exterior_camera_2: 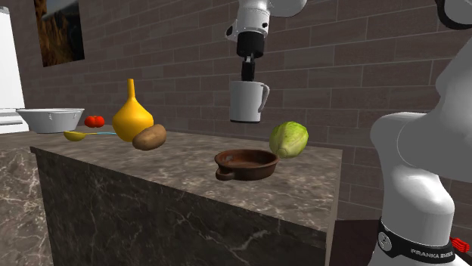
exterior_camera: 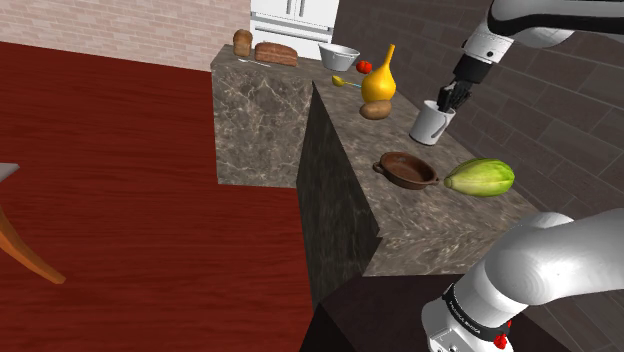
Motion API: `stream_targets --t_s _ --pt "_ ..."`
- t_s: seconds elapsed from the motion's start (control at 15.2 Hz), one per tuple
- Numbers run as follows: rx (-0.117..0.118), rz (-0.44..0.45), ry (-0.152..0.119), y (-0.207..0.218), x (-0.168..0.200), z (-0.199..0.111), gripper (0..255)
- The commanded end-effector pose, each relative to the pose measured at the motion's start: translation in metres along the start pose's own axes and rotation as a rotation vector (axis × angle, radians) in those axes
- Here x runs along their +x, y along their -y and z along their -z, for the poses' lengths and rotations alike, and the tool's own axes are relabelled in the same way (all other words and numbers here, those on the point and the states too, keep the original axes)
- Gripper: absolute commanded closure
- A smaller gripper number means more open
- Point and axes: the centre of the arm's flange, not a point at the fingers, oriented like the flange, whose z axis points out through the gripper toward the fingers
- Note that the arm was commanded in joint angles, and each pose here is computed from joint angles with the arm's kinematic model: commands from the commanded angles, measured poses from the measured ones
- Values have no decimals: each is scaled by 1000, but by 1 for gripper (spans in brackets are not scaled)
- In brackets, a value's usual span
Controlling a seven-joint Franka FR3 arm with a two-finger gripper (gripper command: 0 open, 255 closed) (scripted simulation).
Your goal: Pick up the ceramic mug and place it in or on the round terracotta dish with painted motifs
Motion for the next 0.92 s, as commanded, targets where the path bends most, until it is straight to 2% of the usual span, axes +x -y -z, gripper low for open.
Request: stream_targets --t_s 0.0,0.86 --pt "-1 -1 0 15 -16 2 255" --pt "-1 -1 0 11 -22 -66 255"
